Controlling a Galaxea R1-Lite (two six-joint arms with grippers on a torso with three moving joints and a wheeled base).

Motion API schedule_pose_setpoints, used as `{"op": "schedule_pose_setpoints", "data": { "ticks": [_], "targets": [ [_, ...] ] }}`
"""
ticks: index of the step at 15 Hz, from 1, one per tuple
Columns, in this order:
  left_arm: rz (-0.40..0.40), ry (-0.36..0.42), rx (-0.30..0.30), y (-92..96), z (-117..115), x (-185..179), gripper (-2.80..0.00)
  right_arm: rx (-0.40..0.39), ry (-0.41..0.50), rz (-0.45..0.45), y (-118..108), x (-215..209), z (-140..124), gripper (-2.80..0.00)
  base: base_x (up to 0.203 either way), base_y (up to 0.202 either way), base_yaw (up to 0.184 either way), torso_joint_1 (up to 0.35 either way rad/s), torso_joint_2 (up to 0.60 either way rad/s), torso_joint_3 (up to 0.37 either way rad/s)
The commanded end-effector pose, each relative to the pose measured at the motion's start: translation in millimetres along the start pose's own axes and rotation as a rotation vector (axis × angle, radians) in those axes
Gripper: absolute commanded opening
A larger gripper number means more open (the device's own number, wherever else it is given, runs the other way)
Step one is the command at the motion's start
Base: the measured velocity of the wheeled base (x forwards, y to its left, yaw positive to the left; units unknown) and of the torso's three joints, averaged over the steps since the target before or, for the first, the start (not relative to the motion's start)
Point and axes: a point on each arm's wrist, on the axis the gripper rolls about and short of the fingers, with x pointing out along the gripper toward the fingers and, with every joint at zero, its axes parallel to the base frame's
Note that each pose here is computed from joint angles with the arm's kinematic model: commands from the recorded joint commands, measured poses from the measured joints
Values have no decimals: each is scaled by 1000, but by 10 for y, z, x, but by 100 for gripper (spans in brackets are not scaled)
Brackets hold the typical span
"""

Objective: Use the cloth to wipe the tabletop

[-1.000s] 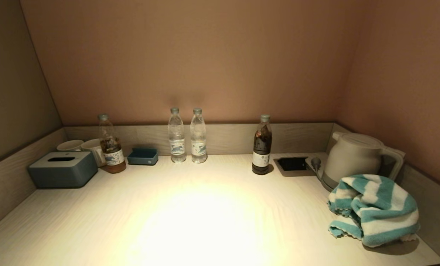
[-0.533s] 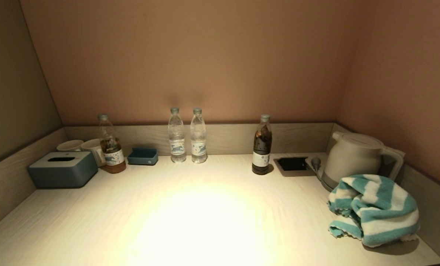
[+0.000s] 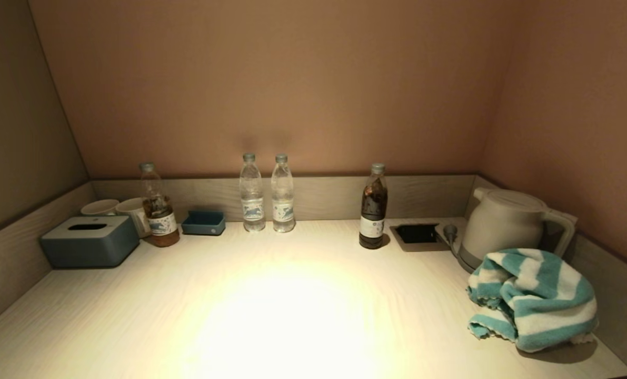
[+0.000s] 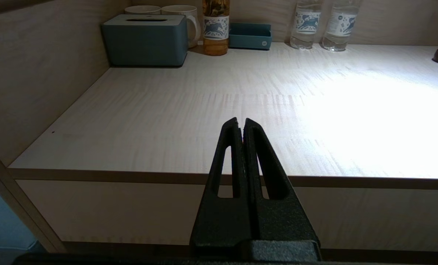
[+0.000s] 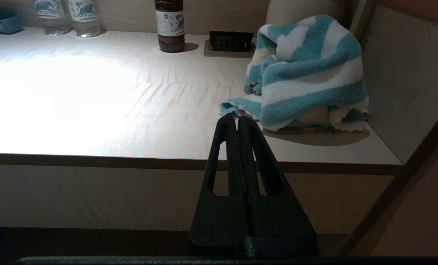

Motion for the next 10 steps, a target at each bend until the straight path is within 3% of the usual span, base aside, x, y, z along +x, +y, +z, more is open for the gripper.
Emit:
{"op": "schedule_pose_setpoints", "data": {
  "ticks": [1, 10],
  "targets": [
    [1, 0, 0, 0, 0, 1, -280, 0, 1, 0, 0, 0, 0, -280, 0, 0, 0, 0, 0, 0],
    [1, 0, 0, 0, 0, 1, -280, 0, -1, 0, 0, -1, 0, -280, 0, 0, 0, 0, 0, 0]
  ]
}}
